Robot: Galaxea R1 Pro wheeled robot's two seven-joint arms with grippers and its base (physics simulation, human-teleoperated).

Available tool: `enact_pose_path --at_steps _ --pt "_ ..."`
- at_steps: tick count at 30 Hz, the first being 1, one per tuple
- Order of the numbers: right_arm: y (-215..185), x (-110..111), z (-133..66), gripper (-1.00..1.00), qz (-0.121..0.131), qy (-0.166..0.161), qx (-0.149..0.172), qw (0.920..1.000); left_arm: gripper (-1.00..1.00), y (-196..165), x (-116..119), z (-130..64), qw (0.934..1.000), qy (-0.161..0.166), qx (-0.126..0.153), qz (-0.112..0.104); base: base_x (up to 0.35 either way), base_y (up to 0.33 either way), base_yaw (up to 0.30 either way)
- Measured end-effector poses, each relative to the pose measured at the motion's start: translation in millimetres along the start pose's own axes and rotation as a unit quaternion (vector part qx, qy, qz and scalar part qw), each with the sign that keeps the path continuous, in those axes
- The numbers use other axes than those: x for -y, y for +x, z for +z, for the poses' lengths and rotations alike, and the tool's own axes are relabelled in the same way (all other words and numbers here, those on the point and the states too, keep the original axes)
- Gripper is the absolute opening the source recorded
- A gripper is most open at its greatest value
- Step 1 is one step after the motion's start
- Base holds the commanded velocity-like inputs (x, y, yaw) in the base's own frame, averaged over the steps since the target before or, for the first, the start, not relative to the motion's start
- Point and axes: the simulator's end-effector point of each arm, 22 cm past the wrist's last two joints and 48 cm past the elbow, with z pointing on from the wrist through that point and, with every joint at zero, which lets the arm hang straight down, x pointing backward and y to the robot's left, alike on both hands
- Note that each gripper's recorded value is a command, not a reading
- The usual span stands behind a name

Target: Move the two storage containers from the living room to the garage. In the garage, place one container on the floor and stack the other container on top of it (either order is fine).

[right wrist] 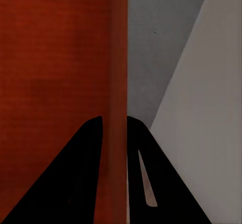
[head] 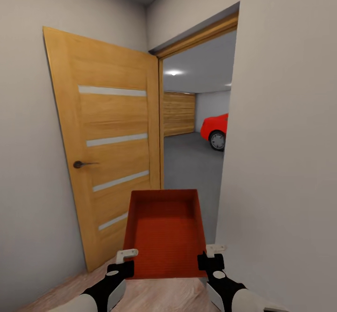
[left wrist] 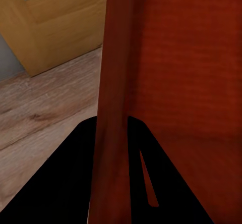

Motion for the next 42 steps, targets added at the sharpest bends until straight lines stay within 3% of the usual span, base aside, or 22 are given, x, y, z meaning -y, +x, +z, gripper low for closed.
enact_pose_path --at_steps 10,26,42 --pt "0.0 -0.3 -0.1 -1.00 0.000 0.001 0.000 1.0000 -1.00 -0.1 -0.2 0.1 1.0000 0.000 0.000 0.000 0.308 0.098 -0.103" --pt "0.1 0.4 0.3 -1.00 0.000 0.000 0.000 1.0000 -1.00 -0.1 0.4 0.1 1.0000 0.000 0.000 0.000 0.222 0.251 -0.024" --pt "-2.6 0.3 0.2 -1.00 0.001 0.001 0.007 1.0000 -1.00 -3.0 0.5 0.3 1.0000 0.001 0.007 -0.002 0.176 0.227 -0.258"
